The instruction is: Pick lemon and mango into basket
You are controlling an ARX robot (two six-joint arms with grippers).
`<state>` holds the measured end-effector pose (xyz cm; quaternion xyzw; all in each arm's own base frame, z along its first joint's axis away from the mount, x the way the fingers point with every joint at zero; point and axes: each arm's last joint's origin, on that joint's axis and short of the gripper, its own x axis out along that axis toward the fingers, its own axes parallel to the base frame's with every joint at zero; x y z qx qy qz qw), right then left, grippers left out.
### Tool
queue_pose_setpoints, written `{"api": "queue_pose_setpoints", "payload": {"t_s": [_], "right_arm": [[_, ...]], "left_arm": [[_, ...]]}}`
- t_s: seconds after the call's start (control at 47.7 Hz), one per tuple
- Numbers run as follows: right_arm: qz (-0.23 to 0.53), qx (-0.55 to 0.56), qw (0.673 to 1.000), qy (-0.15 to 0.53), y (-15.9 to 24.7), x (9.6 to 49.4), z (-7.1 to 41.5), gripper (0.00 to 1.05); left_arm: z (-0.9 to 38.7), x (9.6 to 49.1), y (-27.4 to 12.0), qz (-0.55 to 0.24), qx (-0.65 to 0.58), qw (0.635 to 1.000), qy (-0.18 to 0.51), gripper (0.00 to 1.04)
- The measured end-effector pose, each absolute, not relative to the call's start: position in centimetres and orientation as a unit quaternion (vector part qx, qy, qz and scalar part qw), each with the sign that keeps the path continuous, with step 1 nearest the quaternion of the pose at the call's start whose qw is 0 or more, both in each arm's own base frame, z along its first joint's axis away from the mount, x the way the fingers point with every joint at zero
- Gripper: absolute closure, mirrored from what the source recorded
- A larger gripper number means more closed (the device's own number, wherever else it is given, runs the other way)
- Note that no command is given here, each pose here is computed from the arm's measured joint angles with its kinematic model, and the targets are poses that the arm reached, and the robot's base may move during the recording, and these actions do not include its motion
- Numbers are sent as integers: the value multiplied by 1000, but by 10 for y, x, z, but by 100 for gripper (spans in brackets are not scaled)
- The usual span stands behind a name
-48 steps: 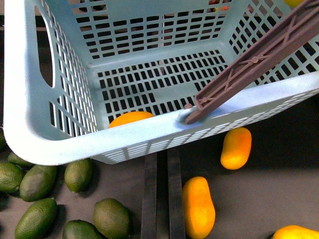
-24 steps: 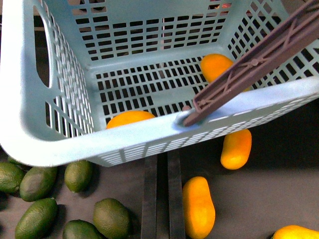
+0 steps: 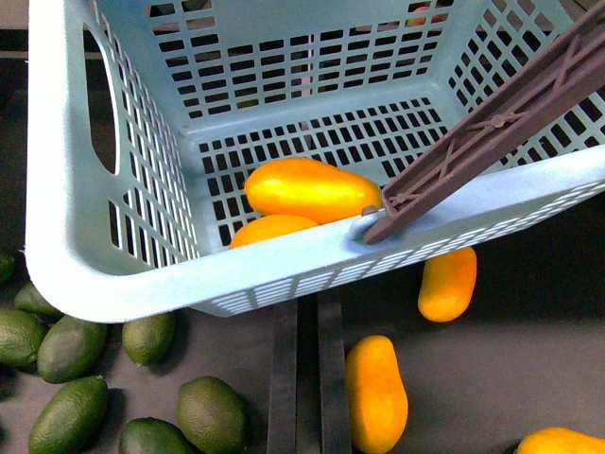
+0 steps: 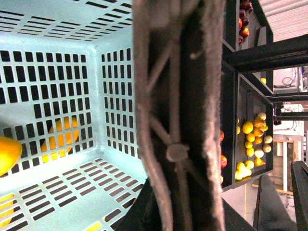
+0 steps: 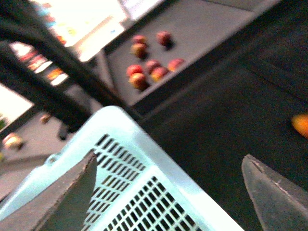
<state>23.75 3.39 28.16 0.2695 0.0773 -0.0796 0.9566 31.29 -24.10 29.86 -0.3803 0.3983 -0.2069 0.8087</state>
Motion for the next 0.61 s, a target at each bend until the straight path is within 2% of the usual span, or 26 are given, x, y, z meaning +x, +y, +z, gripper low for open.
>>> {"api": "queue_pose_setpoints", "payload": {"t_s": [0.105,0.189,0.441,0.608], "right_arm": [[-3,163,986,26,30,226,262,34],[3,65,998,1,23,209,247,51],[2,10,1000,6,11,177,211,102],[-1,5,1000,4,0,161,198,103]], "left_arm": [[299,313,-241,-207,-380,809,398,100],[299,313,-240,-203,-379,812,395,100],[299,313,-241,-205,-380,810,397,100],[299,313,-241,-205,-380,810,397,100]]}}
